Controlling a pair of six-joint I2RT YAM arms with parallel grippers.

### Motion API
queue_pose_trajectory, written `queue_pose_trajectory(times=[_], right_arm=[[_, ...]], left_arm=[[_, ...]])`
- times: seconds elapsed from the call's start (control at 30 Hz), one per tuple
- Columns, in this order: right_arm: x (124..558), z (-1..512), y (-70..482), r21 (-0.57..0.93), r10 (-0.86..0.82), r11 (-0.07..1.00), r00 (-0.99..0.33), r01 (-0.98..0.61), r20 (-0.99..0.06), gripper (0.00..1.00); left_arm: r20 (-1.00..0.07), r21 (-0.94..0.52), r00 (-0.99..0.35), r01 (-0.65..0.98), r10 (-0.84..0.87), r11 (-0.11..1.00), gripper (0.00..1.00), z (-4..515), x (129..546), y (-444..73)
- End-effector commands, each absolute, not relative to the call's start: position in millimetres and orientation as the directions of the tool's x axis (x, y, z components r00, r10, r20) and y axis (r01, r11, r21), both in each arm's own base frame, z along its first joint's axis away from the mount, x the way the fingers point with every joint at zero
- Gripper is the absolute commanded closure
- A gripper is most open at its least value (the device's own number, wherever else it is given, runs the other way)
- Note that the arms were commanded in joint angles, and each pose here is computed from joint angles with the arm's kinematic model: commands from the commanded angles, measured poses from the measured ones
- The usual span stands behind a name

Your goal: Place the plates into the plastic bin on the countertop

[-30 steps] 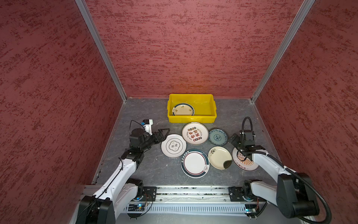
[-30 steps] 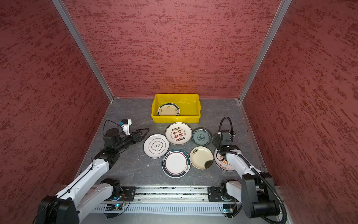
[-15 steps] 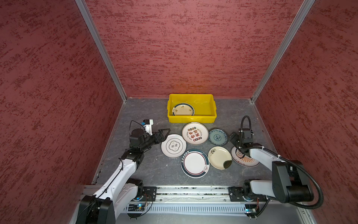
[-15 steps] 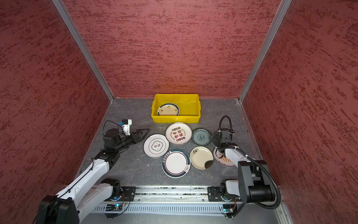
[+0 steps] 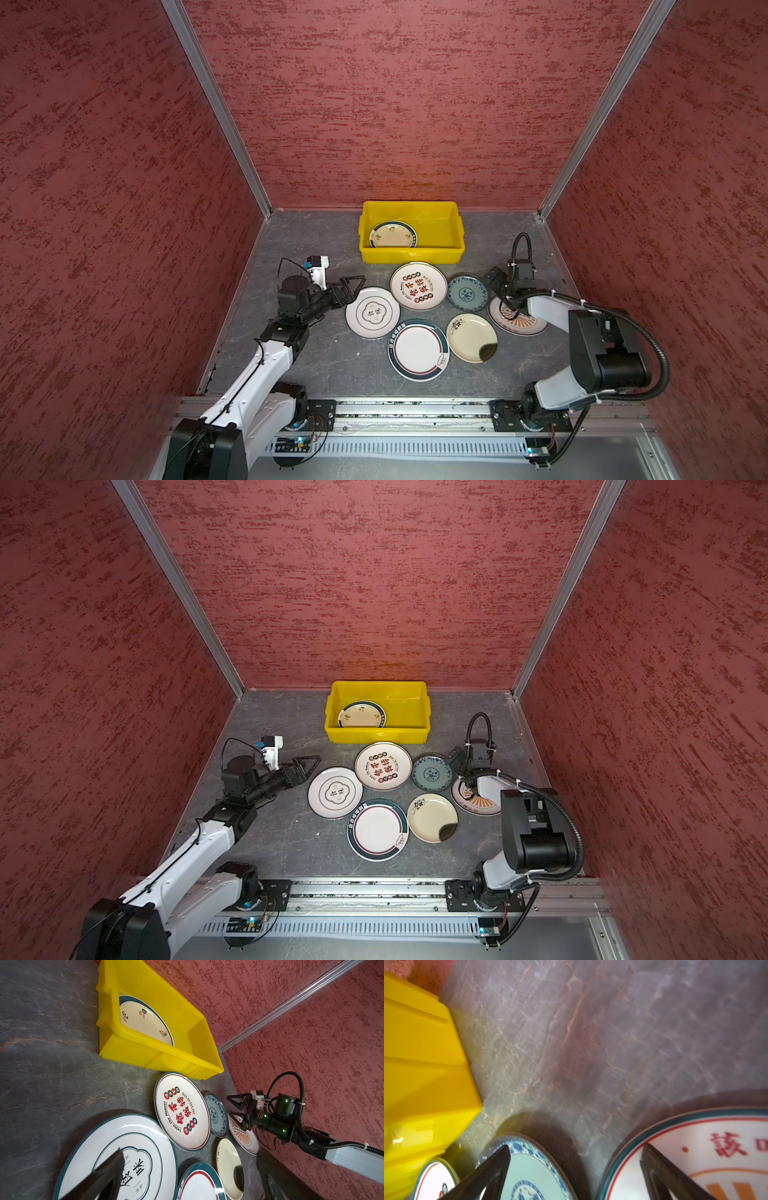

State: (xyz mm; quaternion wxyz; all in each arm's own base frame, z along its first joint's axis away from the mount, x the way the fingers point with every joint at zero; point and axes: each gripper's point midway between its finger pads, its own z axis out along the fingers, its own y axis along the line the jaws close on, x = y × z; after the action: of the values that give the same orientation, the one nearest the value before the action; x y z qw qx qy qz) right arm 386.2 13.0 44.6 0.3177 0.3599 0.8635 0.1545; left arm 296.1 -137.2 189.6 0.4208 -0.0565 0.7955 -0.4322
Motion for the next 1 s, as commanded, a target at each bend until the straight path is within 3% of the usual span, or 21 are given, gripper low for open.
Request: queue_pose_trajectory(times=[0.0,0.23,0.5,0.97], right_arm=[[391.9,29.8,26.9,0.526,0.718,0.682,-0.601,0.508,-0.35,0.01],[417.7,30.8,14.4,0.463,0.679,0.729,-0.615,0.504,-0.4,0.01],[429.2,40.9,23.4,0.538,0.685,0.709,-0.628,0.456,-0.37,0.01],[415.7,96.3,12.0,0.588,0.683,0.709,-0.59,0.39,-0.431,0.01]], left_arm=[[-0.639,-0.717,-0.628,0.277,-0.444,0.64,0.01,189.3,297.9,-133.6],[-0.64,-0.713,-0.628,0.273,-0.442,0.646,0.01,189.1,298.4,-132.4],[-0.645,-0.709,-0.624,0.272,-0.442,0.65,0.01,189.7,298.0,-131.3],[-0.643,-0.712,-0.625,0.273,-0.444,0.647,0.01,190.3,297.6,-131.6]])
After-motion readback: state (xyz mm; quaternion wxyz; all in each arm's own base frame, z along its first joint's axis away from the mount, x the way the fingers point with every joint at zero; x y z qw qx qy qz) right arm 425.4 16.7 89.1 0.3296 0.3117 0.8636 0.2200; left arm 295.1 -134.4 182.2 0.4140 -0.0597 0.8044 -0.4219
